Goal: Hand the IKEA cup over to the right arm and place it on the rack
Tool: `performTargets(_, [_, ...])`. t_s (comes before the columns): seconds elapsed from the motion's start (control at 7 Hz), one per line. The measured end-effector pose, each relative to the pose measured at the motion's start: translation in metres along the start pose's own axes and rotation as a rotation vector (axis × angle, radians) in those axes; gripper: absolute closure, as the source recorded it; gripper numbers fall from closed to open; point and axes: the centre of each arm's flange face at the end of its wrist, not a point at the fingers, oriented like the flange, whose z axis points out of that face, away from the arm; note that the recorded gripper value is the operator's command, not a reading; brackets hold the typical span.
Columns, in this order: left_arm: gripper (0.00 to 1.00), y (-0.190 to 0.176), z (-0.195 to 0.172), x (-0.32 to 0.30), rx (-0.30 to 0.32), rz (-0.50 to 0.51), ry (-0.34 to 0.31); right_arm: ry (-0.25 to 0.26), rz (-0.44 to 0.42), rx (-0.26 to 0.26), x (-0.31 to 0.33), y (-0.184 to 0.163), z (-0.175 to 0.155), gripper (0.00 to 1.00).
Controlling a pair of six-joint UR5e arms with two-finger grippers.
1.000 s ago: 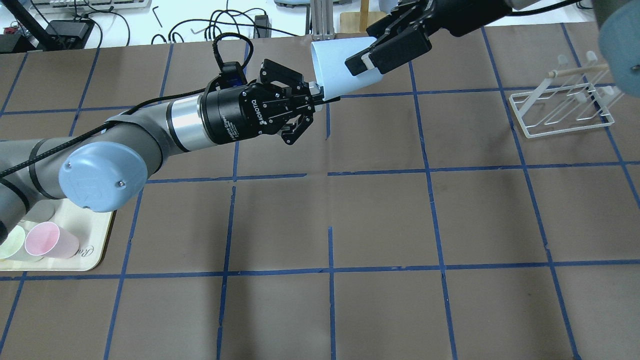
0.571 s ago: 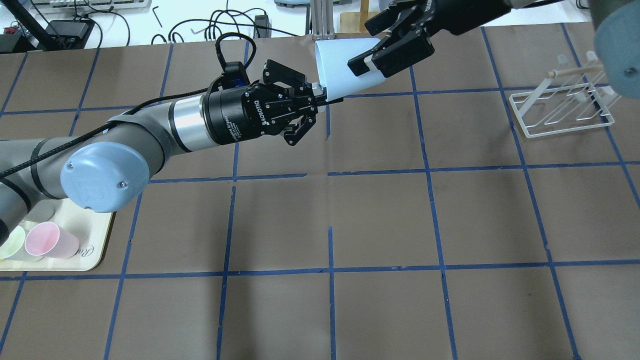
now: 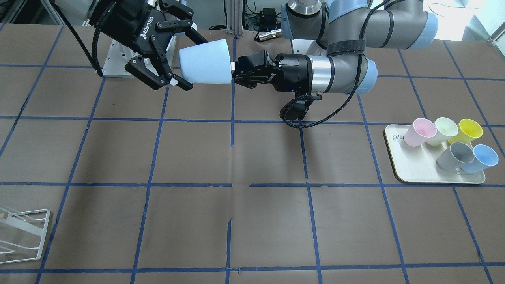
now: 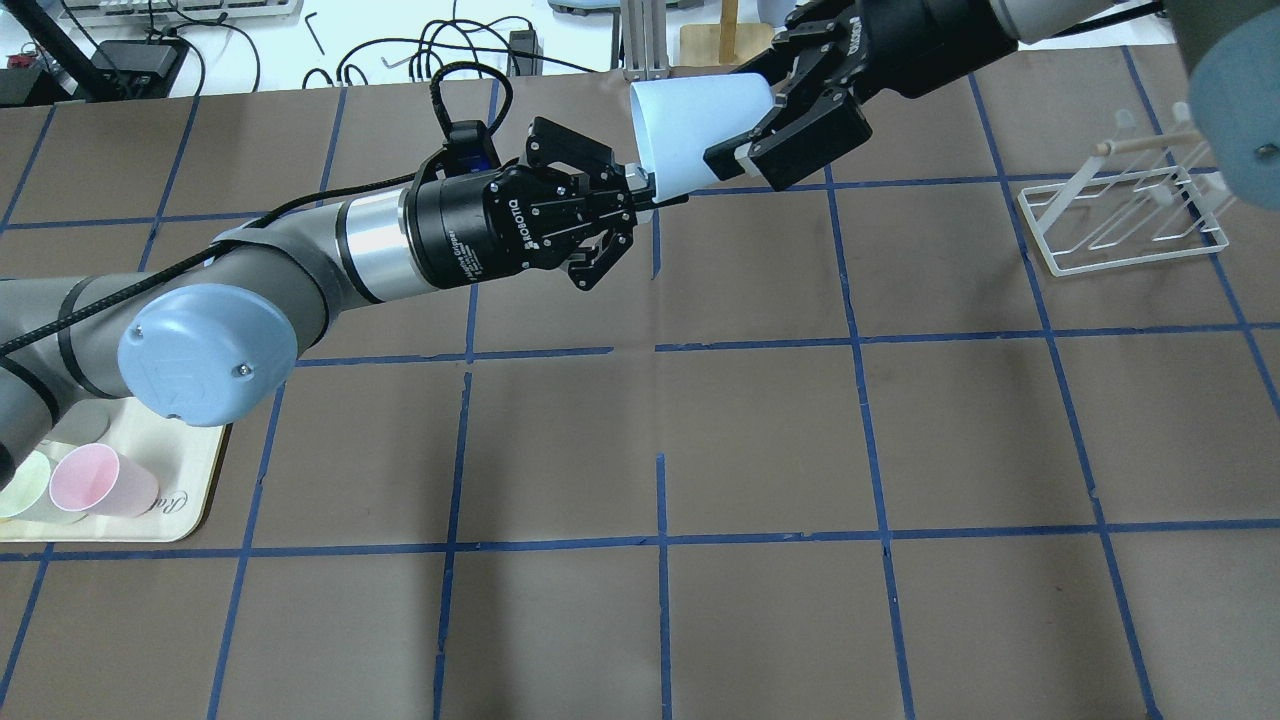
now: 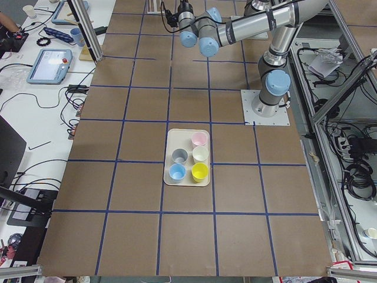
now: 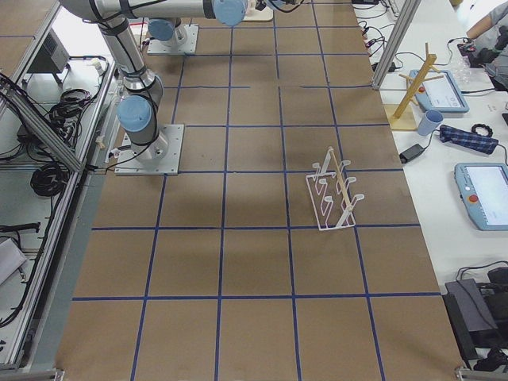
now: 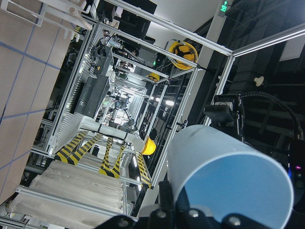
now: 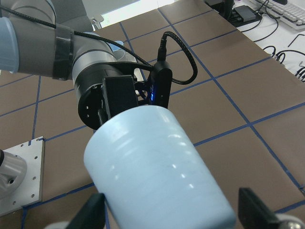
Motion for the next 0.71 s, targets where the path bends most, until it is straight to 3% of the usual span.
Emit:
performTargets(0.14, [1.0, 0.0, 0.0, 0.001, 0.0, 0.002, 0.0, -0.005, 0.003, -0.002, 0.0, 0.001, 0.001, 0.11])
performTargets(0.29, [1.0, 0.0, 0.0, 0.001, 0.0, 0.003, -0.001, -0.007, 0.005, -0.002, -0.001, 0.001, 0.0, 0.53])
performTargets(0.43, [1.0, 0.0, 0.0, 0.001, 0.0, 0.002, -0.002, -0.011, 0.014, -0.012, -0.003, 0.002, 0.0, 0.75])
performTargets(0.71, [1.0, 0.002, 0.0, 0.002, -0.001, 0.004, -0.001, -0.025, 0.045, -0.054, -0.011, 0.004, -0.004, 0.81])
